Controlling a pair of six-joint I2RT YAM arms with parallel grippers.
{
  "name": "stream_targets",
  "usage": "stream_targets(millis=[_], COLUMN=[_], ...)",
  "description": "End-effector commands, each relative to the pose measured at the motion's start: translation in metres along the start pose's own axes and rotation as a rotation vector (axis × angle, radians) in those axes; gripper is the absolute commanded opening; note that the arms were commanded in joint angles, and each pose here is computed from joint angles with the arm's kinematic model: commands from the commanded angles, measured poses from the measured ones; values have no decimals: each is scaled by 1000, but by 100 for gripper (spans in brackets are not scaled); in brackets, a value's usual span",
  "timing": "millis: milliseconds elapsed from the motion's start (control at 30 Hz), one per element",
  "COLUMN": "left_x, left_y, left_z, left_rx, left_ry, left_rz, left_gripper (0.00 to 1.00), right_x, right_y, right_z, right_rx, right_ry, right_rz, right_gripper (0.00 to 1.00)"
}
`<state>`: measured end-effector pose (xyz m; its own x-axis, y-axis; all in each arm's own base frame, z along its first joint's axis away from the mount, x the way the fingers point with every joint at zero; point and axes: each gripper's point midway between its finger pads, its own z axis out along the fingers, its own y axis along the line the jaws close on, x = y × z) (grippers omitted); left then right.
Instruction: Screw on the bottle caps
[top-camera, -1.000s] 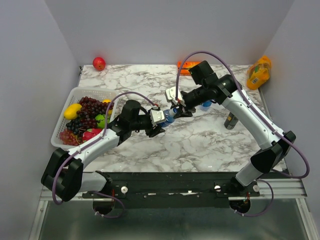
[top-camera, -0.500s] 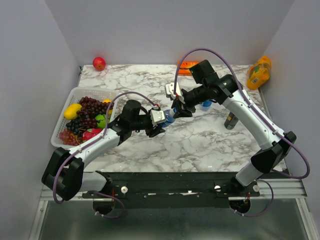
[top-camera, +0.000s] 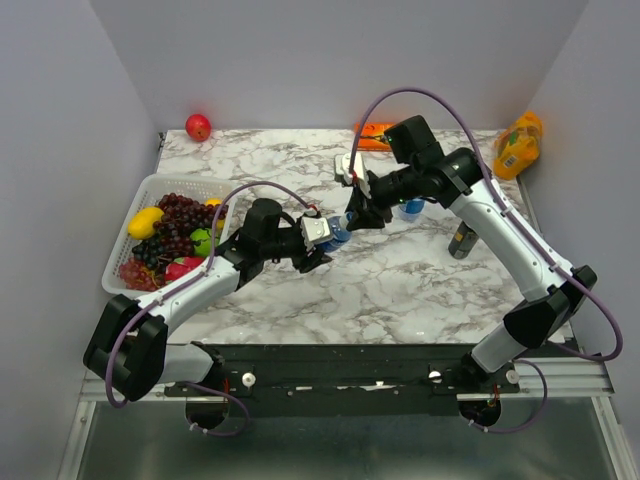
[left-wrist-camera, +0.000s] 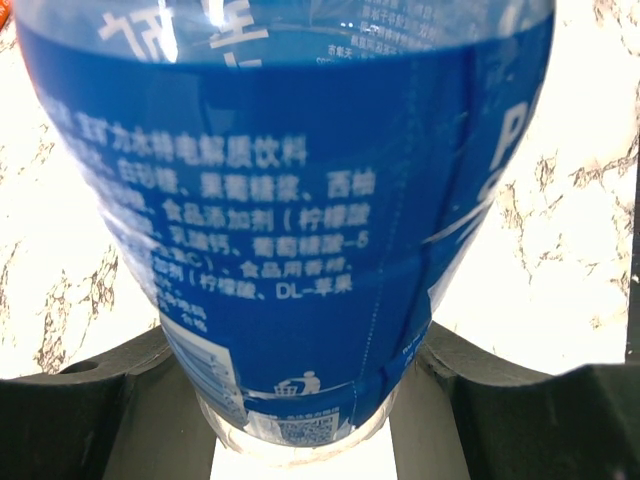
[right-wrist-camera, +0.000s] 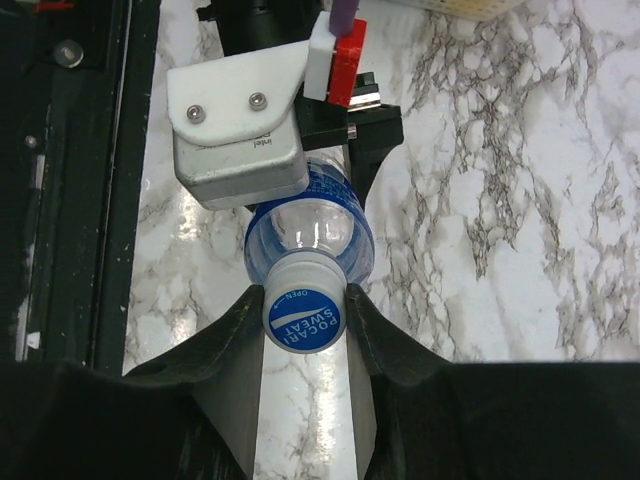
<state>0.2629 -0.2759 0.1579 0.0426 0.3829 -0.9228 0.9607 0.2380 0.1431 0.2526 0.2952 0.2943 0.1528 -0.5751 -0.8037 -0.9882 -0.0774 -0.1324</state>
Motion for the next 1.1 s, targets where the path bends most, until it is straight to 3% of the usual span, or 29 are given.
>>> stream_targets(millis=[0, 100, 267, 300, 333, 367, 400, 533, 733, 1067], left_x=[-22, -27, -30, -28, -27, -23, -22, -4, 9, 4], left_y=[22, 32, 32, 29, 27, 25, 24, 17, 9, 16], left_z=[1, 1, 4, 4, 4, 4, 4, 4, 2, 9], left_rx=[-135, -221, -222, -209, -200, -196, -193, -166, -148, -152], left_ry=[-67, -88, -99, -94, -93, -81, -77, -8, 35, 30], left_rz=[-11, -44, -80, -86, -86, -93, -96, -105, -134, -134], left_gripper=[0, 0, 0, 24, 41, 66, 98, 99, 99, 99], right_x=[-10, -13, -13, -12, -5, 0, 8, 64, 111, 143], right_y=[-11, -10, -11, -13, -13, -14, -14, 3, 1, -25], right_z=[1, 5, 3, 2, -1, -3, -6, -17, -54, -73], right_rx=[46, 35, 50, 58, 77, 87, 97, 102, 182, 253], right_ry=[-26, -35, -33, -24, 9, 35, 63, 271, 433, 548], right_rz=[244, 373, 387, 349, 341, 326, 291, 317, 398, 431], right_gripper=[20, 17, 15, 15, 15, 15, 15, 14, 13, 12])
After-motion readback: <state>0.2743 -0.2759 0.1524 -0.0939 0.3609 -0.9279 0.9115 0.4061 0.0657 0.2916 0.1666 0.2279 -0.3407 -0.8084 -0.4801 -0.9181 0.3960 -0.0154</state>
